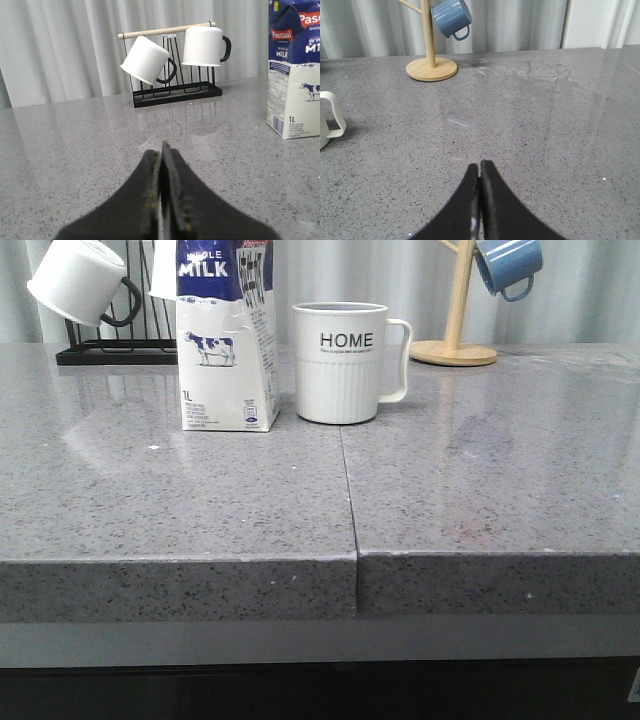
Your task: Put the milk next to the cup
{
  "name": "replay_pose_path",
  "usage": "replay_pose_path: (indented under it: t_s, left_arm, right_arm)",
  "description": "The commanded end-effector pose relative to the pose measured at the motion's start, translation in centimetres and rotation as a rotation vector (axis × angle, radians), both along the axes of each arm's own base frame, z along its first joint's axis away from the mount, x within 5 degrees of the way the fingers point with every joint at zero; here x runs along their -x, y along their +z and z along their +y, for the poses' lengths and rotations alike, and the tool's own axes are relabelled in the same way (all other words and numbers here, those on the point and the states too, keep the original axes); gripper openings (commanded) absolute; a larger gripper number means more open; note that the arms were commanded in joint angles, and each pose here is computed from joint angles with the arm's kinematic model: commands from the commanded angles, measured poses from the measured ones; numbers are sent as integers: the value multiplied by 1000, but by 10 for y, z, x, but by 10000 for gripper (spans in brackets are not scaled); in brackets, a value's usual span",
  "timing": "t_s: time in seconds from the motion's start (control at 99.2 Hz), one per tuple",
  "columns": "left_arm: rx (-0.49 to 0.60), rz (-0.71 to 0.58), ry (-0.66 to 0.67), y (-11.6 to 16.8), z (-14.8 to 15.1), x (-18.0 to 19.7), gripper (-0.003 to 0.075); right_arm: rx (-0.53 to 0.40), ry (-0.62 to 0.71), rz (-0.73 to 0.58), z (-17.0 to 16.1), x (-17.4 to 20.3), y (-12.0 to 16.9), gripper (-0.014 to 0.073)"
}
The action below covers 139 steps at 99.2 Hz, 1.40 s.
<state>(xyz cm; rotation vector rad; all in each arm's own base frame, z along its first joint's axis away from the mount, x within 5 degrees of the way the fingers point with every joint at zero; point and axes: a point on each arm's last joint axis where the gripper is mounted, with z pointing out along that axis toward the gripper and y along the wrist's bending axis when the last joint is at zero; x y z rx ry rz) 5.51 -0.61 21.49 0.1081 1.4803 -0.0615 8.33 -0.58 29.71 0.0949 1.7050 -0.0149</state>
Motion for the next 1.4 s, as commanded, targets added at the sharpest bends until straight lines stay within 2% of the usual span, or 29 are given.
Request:
replay_pose_path:
  t_s: [0.0,0.191,0.423,0.544,0.766,1.391]
  left_arm:
    - [21,-60,-4,-8,0,1,-21]
    - [21,-60,-4,-8,0,1,-20]
    - [21,-60,-4,-8,0,1,-21]
    - [21,-60,-4,-8,0,1,-20]
    - [21,-60,-4,-8,0,1,-20]
    - [21,-60,-4,-8,0,1,-21]
  right_arm:
    - [50,9,-93,0,1,13,-120]
    - [88,53,-188,4,24,7,-120]
    - [76,71,-244,5,42,-37,-120]
    - [61,77,-234,6,36,-57,-120]
    - [57,85,-309,7,30,-80,-120]
    - [50,85,-305,7,30,-80,-120]
